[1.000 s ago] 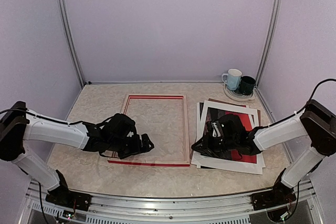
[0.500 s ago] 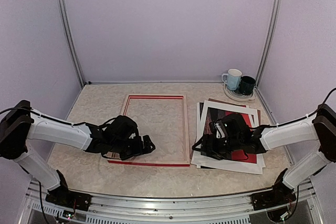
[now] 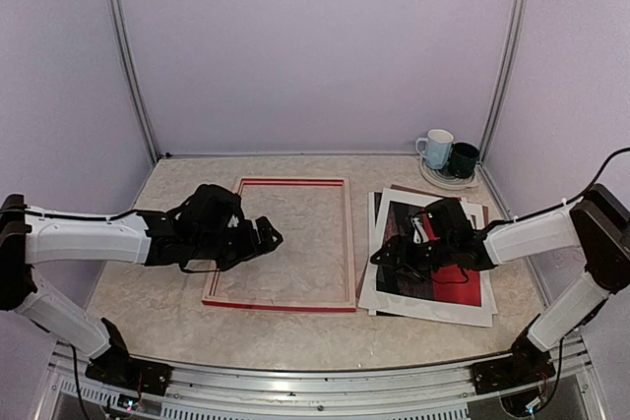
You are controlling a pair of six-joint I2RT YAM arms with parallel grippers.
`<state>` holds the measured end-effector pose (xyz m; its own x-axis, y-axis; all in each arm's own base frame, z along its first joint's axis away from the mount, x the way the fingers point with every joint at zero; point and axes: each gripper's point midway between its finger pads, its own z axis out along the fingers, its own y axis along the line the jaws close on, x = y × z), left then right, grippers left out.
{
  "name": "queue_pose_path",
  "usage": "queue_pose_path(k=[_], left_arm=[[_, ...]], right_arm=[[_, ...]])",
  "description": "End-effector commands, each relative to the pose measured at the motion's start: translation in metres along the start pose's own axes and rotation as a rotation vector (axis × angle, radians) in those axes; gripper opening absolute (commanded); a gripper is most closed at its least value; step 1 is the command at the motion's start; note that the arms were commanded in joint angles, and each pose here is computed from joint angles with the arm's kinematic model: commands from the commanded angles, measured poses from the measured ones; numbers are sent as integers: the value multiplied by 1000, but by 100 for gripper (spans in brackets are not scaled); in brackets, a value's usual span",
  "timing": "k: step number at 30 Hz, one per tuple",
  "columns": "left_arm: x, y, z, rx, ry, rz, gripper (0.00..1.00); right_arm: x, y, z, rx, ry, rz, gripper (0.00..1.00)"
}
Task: Put the photo into the frame
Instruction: Place the glass panel on the frame body.
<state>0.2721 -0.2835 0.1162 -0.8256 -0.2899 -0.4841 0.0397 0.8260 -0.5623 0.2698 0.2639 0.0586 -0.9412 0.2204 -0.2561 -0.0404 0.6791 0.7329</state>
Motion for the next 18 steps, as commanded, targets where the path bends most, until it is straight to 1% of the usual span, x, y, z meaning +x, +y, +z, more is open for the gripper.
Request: queue_pose_path(k=[1,4,8,11,14,18], left_arm=[[-24,26,3,-73,-27,1,99],[-34,38,10,-109,-38,6,99],[-28,52,26,-151,9,19,99],[-23,54,34,-151,33,26,99],[-15,60,43,-169,62,31,99],[-9,67,51,-185,84,32,99]], right_arm=[[-26,10,9,-44,-13,-55,71],[-34,8,16,-53,-7,-60,68],[-42,7,21,-83,4,-68,66],[-46,9,24,-102,12,-83,63],[-48,14,28,-138,30,-100,58],[-47,21,33,-186,51,-111,49]])
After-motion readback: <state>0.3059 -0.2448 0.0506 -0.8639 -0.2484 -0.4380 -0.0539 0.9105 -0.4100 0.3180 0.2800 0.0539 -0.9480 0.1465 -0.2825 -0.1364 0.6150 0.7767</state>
